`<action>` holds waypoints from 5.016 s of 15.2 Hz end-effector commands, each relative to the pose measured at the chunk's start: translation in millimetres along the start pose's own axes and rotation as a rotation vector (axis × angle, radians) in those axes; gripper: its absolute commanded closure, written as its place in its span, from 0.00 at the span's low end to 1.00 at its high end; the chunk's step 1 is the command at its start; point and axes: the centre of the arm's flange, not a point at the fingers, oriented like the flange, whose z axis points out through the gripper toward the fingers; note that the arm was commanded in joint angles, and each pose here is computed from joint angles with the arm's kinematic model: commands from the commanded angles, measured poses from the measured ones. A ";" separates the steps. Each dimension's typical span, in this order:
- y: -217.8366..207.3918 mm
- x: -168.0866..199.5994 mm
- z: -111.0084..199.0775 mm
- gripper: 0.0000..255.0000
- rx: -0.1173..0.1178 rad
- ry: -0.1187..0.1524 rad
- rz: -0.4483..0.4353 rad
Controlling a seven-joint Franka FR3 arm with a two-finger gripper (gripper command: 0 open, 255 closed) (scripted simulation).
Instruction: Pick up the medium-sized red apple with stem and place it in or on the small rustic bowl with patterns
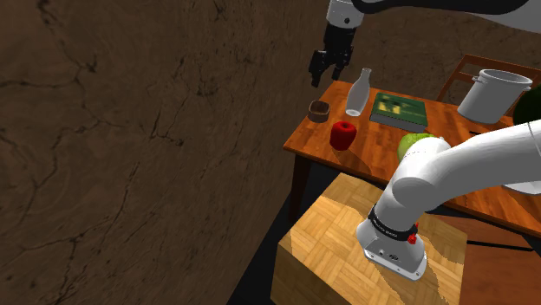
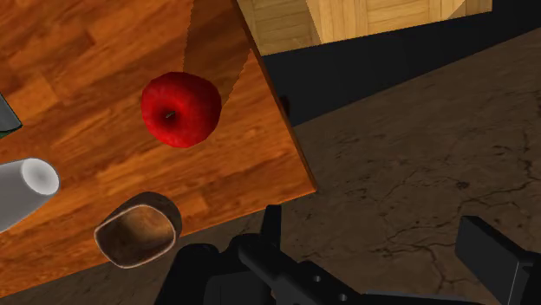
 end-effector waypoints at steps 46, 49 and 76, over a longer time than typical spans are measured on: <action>201.9 -29.1 211.3 1.00 -0.003 0.039 0.261; 202.3 -27.8 200.9 1.00 -0.003 0.039 0.261; 207.5 -10.8 61.1 1.00 -0.003 0.039 0.261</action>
